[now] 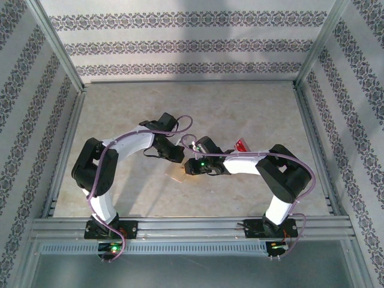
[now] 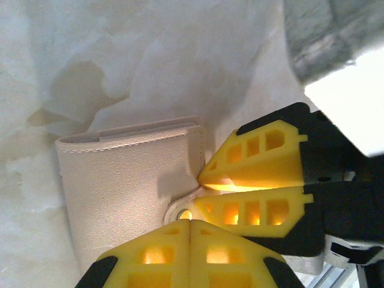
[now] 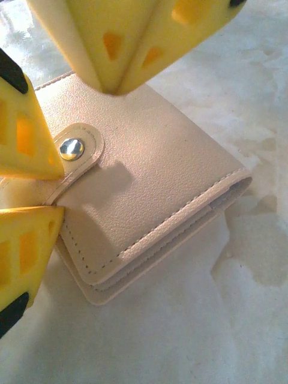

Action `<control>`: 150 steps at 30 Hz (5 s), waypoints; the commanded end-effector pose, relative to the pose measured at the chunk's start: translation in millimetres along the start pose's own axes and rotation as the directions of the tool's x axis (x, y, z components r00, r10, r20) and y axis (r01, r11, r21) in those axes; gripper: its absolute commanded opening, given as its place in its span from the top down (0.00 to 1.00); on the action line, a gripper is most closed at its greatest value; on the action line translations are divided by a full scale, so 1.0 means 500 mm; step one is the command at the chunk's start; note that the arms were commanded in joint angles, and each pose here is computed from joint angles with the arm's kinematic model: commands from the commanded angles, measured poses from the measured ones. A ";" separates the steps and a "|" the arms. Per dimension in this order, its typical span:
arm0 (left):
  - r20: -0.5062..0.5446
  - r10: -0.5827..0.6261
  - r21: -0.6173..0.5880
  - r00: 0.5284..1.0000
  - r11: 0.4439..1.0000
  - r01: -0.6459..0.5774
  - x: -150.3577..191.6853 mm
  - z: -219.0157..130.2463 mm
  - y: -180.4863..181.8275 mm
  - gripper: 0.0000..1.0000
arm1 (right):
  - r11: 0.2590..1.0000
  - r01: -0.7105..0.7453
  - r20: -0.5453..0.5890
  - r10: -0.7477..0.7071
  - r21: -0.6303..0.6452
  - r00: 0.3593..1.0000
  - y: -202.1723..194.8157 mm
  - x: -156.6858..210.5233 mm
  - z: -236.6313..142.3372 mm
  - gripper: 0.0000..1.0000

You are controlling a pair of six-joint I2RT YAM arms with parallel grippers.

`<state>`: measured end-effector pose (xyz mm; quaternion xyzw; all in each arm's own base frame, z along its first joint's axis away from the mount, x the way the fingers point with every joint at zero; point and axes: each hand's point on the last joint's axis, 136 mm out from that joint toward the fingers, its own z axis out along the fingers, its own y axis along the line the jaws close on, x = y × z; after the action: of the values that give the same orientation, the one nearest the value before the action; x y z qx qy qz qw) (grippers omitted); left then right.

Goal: Put the credit cards into the card holder

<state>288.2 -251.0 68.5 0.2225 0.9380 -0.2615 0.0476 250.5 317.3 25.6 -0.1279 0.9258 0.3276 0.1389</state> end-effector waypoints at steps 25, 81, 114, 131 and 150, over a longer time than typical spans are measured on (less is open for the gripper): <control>-0.107 -0.063 -0.094 0.992 0.994 0.053 0.077 0.060 0.074 0.76 | 0.999 0.033 -0.012 -0.033 -0.022 0.999 0.039 -0.009 0.032 0.81; -0.075 -0.207 -0.153 0.975 0.969 0.194 0.067 0.037 0.176 0.92 | 0.998 0.044 0.047 -0.042 -0.038 0.998 0.080 -0.054 0.023 0.82; -0.061 -0.186 -0.073 0.981 0.981 0.181 0.089 0.042 0.126 0.93 | 0.997 0.076 0.025 -0.077 0.024 0.997 0.071 -0.043 0.082 0.83; -0.064 -0.193 -0.083 0.979 0.979 0.188 0.087 0.045 0.136 0.93 | 0.981 0.157 0.013 -0.159 0.113 0.987 0.066 -0.019 0.045 0.83; -0.053 -0.196 -0.077 0.979 0.979 0.191 0.082 0.039 0.135 0.93 | 0.959 0.274 0.104 -0.281 0.079 0.954 0.109 -0.062 -0.034 0.69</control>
<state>303.8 -192.3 27.7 0.1398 0.9639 -0.2213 0.0496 259.5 361.7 62.0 -0.1997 0.9113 0.2852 0.2196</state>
